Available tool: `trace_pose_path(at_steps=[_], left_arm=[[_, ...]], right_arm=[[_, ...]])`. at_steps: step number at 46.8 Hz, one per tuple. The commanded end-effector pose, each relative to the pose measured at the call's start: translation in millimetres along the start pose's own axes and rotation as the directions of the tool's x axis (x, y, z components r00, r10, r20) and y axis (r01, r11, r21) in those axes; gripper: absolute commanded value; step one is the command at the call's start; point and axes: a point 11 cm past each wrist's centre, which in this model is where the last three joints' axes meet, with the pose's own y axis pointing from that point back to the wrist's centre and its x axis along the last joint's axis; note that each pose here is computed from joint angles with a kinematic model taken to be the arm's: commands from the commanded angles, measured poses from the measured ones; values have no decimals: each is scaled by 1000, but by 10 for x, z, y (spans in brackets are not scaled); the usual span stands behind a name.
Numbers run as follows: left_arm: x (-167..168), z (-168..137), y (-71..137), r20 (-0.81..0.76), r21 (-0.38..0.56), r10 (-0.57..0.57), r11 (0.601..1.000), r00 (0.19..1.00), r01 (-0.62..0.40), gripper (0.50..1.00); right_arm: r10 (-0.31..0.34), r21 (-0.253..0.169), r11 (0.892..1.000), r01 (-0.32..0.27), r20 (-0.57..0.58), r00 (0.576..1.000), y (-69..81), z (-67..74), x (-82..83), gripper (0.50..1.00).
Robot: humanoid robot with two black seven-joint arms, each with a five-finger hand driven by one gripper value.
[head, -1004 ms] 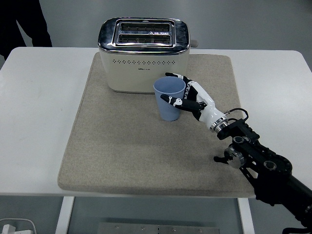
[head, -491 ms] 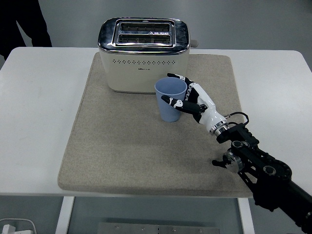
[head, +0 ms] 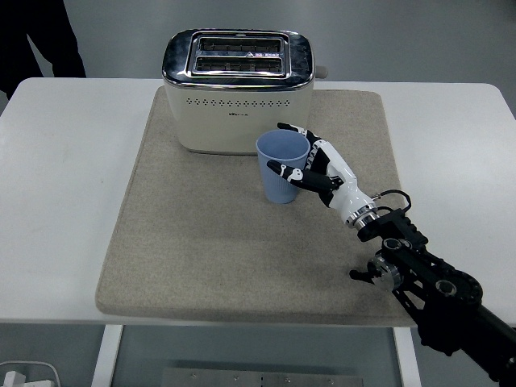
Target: Put the water cup in front of the bread machine
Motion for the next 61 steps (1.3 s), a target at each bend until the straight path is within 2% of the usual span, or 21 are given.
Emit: trace_pose_path(at_steps=[1, 23, 44, 61], left_arm=[[0, 0, 0, 0, 0, 0, 1000, 1000, 0, 1000], [0, 0, 0, 0, 0, 0, 1000, 1000, 0, 1000], [0, 0, 0, 0, 0, 0, 1000, 1000, 0, 1000], [0, 0, 0, 0, 0, 0, 1000, 1000, 0, 1000]], right_arm=[[-2, 5, 1000, 2, 3, 1000, 4, -6, -13, 921], [3, 27, 1000, -4, 25, 1000, 38, -33, -31, 921], [30, 45, 998, -32, 37, 999, 41, -78, 46, 924], [41, 54, 998, -43, 45, 998, 79, -54, 63, 924]])
